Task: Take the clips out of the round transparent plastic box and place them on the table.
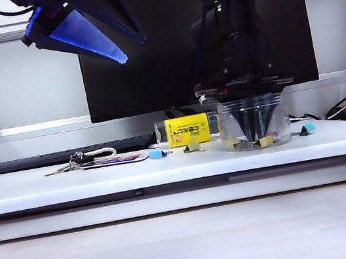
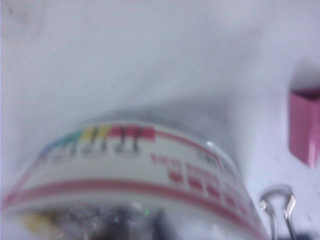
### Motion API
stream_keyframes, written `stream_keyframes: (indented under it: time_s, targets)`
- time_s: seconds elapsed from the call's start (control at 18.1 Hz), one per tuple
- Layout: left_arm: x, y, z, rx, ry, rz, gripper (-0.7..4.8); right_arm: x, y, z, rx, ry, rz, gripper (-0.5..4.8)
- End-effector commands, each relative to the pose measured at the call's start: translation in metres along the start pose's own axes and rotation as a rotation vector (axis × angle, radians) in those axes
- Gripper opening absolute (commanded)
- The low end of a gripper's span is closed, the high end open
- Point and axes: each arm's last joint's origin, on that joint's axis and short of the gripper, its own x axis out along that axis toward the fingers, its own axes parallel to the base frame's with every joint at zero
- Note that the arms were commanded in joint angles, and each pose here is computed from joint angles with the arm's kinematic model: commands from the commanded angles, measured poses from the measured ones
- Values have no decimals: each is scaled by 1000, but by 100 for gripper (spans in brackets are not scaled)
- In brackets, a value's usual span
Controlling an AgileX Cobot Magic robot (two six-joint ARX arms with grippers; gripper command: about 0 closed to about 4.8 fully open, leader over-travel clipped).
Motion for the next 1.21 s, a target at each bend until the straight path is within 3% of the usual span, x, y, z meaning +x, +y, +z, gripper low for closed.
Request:
stream_keyframes:
  time_s: [0.06,0.61,0.72,0.88,1.21]
  targets:
    - [-1,0,3,9,-27,-1,215,1,0,4,1,-34,4,8]
    - [-1,1,3,32,-23,45,215,-5,0,-3,-3,17,0,-1]
    - [-1,1,2,67,-12,47,215,-13,0,-6,-3,0,0,-1]
    - [-2,4,-2,102,32,139,215,-26,-1,-9,-3,-35,-7,-1]
    - [-2,5,-3,108,46,158,215,-44,0,-17,-4,-60,27,3]
